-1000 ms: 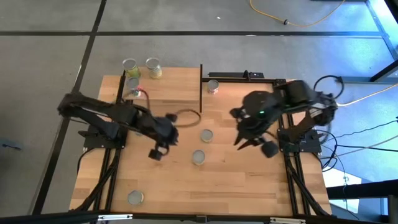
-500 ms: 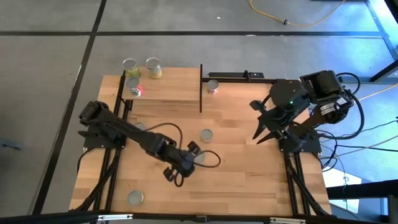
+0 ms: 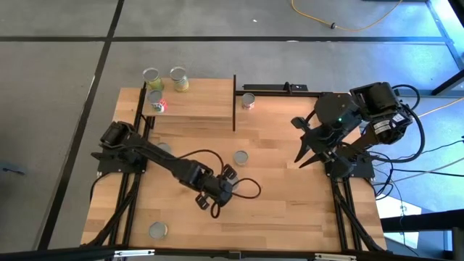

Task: Pick and place cans onto a shelf
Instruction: Put the canned spaghetti sauce on the shelf

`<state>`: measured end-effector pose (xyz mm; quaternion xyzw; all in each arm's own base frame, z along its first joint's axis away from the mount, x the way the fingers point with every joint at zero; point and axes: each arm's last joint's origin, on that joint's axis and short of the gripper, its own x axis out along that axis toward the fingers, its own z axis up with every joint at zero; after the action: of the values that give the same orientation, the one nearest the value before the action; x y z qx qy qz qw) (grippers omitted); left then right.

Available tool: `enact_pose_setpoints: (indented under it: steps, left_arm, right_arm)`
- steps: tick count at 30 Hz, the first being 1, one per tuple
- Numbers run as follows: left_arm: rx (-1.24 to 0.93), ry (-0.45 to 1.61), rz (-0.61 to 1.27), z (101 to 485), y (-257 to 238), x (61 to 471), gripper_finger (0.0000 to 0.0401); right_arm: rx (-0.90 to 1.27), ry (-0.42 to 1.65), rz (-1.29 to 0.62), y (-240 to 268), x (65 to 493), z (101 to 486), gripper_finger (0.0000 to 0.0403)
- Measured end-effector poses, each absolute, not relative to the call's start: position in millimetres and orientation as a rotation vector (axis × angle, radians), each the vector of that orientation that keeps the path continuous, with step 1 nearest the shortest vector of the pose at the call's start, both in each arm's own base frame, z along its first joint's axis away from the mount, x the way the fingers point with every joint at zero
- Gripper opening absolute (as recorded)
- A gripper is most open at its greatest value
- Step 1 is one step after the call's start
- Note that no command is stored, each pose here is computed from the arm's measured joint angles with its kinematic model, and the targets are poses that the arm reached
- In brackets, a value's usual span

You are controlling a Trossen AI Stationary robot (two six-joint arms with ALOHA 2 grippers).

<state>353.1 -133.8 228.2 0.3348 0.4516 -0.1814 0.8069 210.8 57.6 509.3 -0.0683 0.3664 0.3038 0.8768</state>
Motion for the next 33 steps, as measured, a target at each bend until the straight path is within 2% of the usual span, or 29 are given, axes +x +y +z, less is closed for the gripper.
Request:
enact_pose_setpoints:
  steps: [12,24,33]
  left_arm:
    - [0.648,1.000,-0.388,222,-124,359,0.0047]
    - [0.692,1.049,-0.354,207,-124,363,0.0047]
    - [0.653,1.061,-0.321,207,-124,362,0.0006]
  right_arm:
    - [-0.143,0.764,0.634,58,211,509,0.0084]
    - [-0.143,0.765,0.634,58,211,509,0.0084]
    - [-0.143,0.765,0.634,58,211,509,0.0084]
